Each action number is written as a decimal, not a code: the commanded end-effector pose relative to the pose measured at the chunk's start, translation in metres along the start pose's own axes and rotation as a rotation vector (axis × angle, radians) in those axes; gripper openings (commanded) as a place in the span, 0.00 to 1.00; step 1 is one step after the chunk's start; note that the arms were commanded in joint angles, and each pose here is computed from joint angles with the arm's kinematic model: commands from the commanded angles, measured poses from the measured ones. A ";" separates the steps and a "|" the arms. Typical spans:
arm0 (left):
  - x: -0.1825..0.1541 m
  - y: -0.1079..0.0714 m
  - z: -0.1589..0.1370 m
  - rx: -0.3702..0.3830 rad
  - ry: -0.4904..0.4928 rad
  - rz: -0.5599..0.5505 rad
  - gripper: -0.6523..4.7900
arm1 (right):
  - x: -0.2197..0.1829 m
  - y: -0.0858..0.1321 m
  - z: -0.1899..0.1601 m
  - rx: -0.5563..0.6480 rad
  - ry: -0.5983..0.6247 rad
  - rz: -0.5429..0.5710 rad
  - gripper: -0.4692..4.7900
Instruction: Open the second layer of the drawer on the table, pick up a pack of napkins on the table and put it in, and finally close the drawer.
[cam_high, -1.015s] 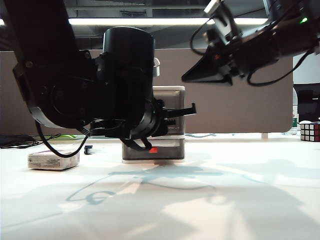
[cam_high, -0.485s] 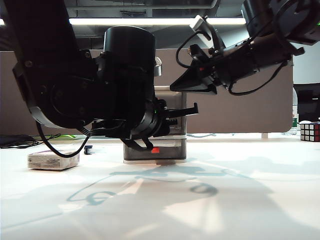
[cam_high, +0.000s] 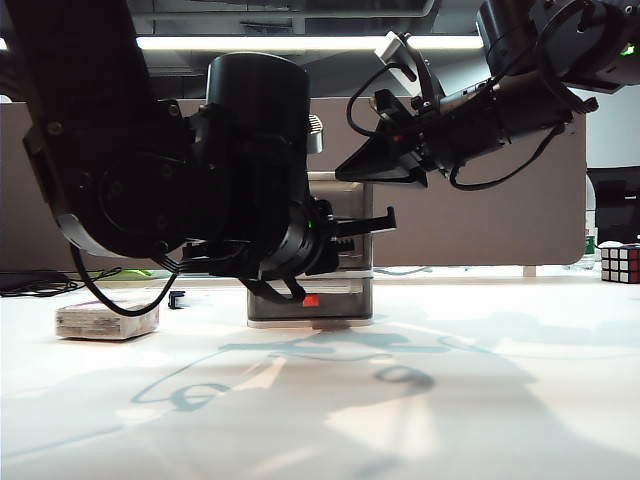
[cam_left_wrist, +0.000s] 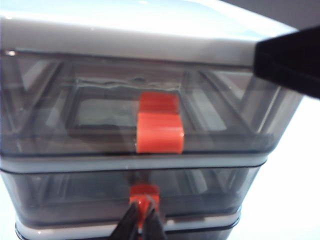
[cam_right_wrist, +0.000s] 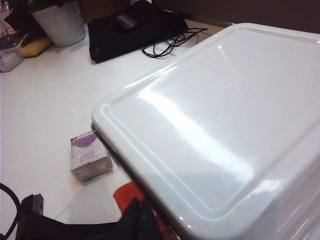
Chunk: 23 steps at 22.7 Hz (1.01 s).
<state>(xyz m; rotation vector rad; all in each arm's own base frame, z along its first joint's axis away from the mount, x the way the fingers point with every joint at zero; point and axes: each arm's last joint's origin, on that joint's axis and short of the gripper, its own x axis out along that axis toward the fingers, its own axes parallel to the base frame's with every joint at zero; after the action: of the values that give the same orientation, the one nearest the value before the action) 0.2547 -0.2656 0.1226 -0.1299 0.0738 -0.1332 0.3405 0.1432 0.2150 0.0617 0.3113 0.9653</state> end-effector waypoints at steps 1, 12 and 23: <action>0.000 0.000 0.003 -0.010 -0.013 0.001 0.11 | 0.002 -0.001 0.002 -0.007 -0.014 0.005 0.08; -0.001 -0.001 0.003 -0.009 -0.010 -0.007 0.11 | 0.009 -0.006 -0.003 0.004 0.002 -0.006 0.08; -0.017 -0.015 -0.004 0.054 0.012 -0.022 0.46 | 0.010 -0.004 -0.004 0.008 0.010 0.014 0.08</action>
<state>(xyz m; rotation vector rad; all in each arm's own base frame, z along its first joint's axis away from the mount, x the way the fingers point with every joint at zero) 0.2373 -0.2784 0.1199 -0.0867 0.0865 -0.1868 0.3468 0.1479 0.2036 0.0679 0.3448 0.9708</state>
